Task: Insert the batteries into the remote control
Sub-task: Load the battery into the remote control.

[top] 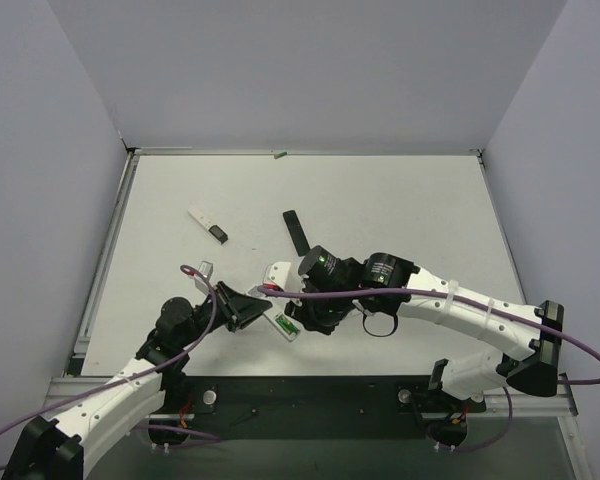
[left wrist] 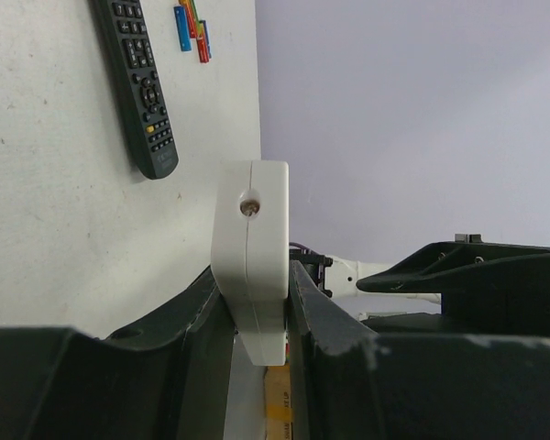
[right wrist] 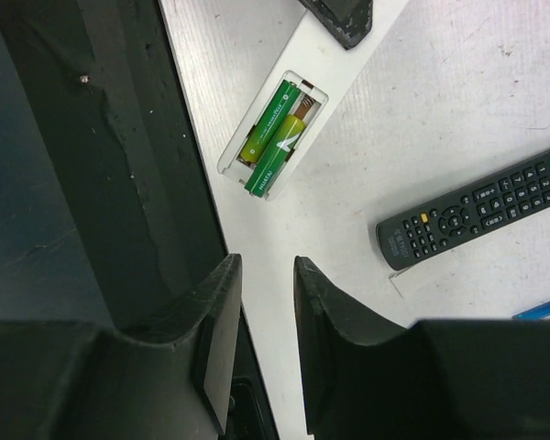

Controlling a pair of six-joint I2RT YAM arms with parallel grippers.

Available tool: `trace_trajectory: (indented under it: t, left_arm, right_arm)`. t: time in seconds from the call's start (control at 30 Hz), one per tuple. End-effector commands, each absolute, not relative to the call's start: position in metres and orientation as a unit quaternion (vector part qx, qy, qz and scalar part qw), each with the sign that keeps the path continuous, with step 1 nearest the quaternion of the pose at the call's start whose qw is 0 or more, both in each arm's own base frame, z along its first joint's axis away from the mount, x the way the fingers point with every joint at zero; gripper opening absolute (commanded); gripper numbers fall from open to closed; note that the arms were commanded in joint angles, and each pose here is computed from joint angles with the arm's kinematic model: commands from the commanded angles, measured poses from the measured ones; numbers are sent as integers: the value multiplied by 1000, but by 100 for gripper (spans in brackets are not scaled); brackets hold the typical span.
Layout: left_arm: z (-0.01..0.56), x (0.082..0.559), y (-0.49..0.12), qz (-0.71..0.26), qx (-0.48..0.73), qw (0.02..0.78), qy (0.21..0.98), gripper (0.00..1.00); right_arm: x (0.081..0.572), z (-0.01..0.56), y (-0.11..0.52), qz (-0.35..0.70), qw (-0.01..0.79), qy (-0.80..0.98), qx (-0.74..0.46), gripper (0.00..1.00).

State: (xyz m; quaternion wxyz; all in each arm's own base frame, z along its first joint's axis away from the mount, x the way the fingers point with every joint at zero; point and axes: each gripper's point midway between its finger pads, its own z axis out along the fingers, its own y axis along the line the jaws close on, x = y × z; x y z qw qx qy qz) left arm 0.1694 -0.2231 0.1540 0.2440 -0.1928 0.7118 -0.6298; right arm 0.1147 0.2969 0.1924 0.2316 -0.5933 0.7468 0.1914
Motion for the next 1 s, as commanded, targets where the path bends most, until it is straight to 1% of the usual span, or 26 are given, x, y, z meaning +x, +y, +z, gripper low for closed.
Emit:
trace_trajectory:
  t: [0.0, 0.07, 0.13, 0.57, 0.97]
  left_arm:
    - [169, 164, -227, -653, -150, 257, 697, 0]
    - [172, 163, -229, -654, -145, 255, 697, 0]
    - [172, 163, -229, -655, -142, 254, 698, 0]
    - [189, 162, -231, -672, -118, 273, 678, 0]
    - [198, 161, -230, -680, -107, 285, 667, 0]
  right_arm:
    - [111, 196, 302, 210, 245, 718, -617, 24]
    - [111, 194, 303, 211, 242, 717, -619, 21]
    - [110, 190, 306, 211, 237, 716, -621, 21]
    - [100, 170, 311, 204, 208, 703, -648, 23]
    - [93, 165, 311, 209, 199, 691, -663, 23]
